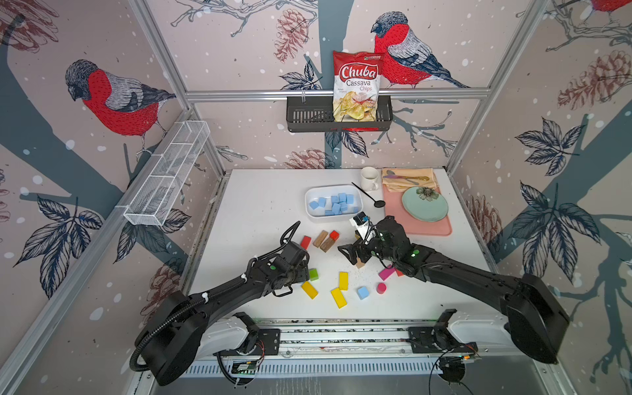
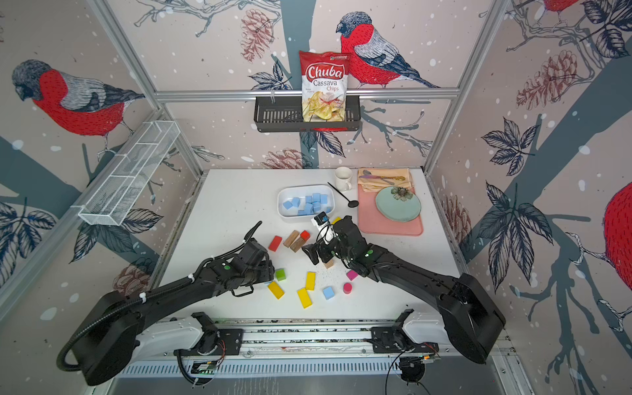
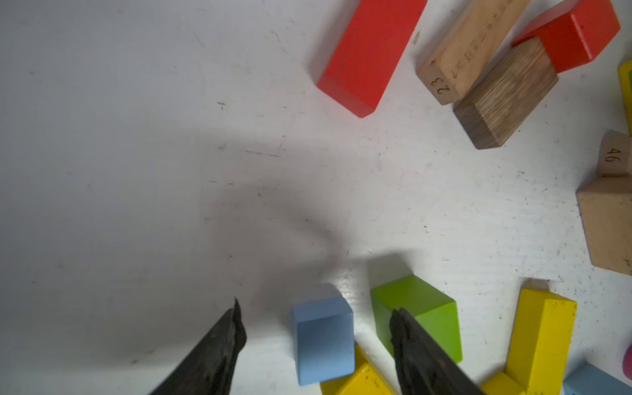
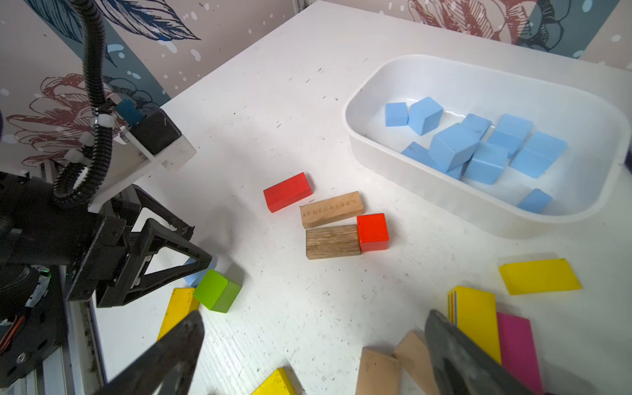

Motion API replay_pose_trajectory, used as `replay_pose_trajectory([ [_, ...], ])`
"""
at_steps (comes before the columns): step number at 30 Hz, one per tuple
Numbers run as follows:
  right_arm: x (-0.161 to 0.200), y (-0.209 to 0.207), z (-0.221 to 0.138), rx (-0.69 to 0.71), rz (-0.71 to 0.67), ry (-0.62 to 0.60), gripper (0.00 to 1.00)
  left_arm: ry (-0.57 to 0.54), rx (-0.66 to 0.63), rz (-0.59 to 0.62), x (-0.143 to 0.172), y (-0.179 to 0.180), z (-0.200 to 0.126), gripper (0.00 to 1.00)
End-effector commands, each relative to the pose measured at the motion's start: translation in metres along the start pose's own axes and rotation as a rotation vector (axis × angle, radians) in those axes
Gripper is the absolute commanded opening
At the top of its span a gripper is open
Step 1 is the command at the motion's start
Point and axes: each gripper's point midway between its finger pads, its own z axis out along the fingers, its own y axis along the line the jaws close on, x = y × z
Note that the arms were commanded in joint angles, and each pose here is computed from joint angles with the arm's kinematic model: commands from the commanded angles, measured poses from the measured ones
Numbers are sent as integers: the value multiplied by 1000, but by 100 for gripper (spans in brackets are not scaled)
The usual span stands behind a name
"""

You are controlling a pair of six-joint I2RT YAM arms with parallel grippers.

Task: Pick out the blue building blocks
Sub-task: Pick up the building block from the center of the board.

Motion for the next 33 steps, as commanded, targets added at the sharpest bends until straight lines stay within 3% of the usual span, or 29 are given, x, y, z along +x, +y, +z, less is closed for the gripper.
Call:
replay_pose_trajectory([
  [1,-7,5,2,-19,-30,-16,99,-16,-12,-43,0,5,-1,68],
  [25,-3,5,6,-13,-34,1,99,28,-34,2,12,-1,14,46],
  [33,-1,4,7,-9,-35,6,99,37,-54,34,13,-5,17,29],
])
